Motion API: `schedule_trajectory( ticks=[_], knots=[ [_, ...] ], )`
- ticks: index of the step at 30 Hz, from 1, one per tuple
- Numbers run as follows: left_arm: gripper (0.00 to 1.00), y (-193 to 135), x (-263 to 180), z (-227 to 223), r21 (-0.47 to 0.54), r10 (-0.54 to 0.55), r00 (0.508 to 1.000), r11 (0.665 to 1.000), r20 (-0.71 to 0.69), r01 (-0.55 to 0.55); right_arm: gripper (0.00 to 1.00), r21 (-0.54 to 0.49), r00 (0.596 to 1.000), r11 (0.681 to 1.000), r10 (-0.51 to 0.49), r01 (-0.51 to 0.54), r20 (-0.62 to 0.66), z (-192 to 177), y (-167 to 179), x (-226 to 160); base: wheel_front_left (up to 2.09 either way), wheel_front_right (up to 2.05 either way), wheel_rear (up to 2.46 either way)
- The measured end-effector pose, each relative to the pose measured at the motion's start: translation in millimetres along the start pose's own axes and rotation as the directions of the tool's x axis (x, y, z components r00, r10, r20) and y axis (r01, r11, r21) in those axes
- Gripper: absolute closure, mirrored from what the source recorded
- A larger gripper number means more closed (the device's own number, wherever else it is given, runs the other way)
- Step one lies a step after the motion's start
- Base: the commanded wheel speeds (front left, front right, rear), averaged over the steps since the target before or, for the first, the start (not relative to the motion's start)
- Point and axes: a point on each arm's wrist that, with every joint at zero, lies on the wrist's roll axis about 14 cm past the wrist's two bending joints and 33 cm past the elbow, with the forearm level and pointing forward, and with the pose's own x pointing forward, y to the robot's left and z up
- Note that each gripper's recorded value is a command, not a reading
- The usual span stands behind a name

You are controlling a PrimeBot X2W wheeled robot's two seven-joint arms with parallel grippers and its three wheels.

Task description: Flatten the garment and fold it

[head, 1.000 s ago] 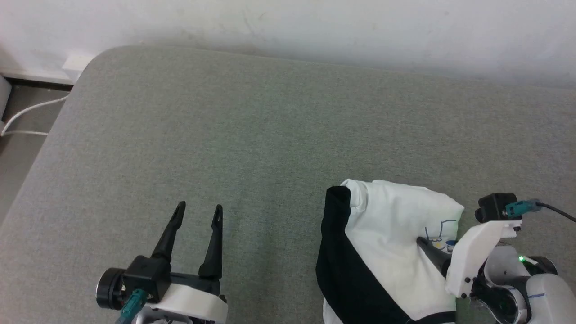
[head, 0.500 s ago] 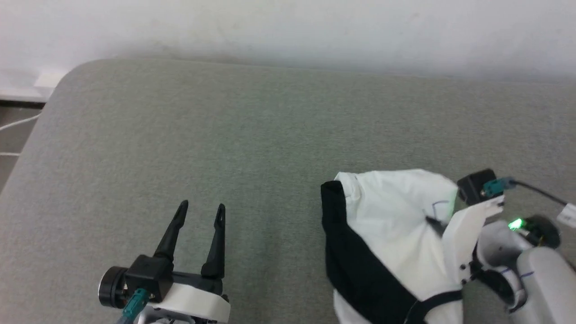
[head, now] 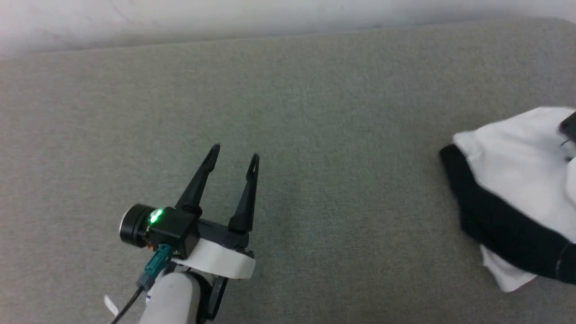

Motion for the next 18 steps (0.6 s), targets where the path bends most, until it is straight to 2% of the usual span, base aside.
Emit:
schedule_trajectory(
  ticks=[4,10,18],
  knots=[
    [0.0,-11,23,-17,-0.021,-0.056,0.998,0.998,-0.014,0.055,1.0,0.05,0.995,0.997,-0.062,0.066,-0.076,-33,-38,16,0.0,0.0,0.0],
    [0.0,-13,42,-52,-0.06,-0.086,0.994,0.995,-0.063,0.082,1.0,0.144,0.975,0.978,-0.123,0.15,-0.183,-86,-69,45,0.0,0.0,0.0],
    [0.0,-6,41,-95,-0.089,-0.089,0.984,0.993,-0.151,0.076,1.0,0.109,0.941,0.957,-0.235,0.268,-0.243,-130,-103,65,0.0,0.0,0.0]
  ],
)
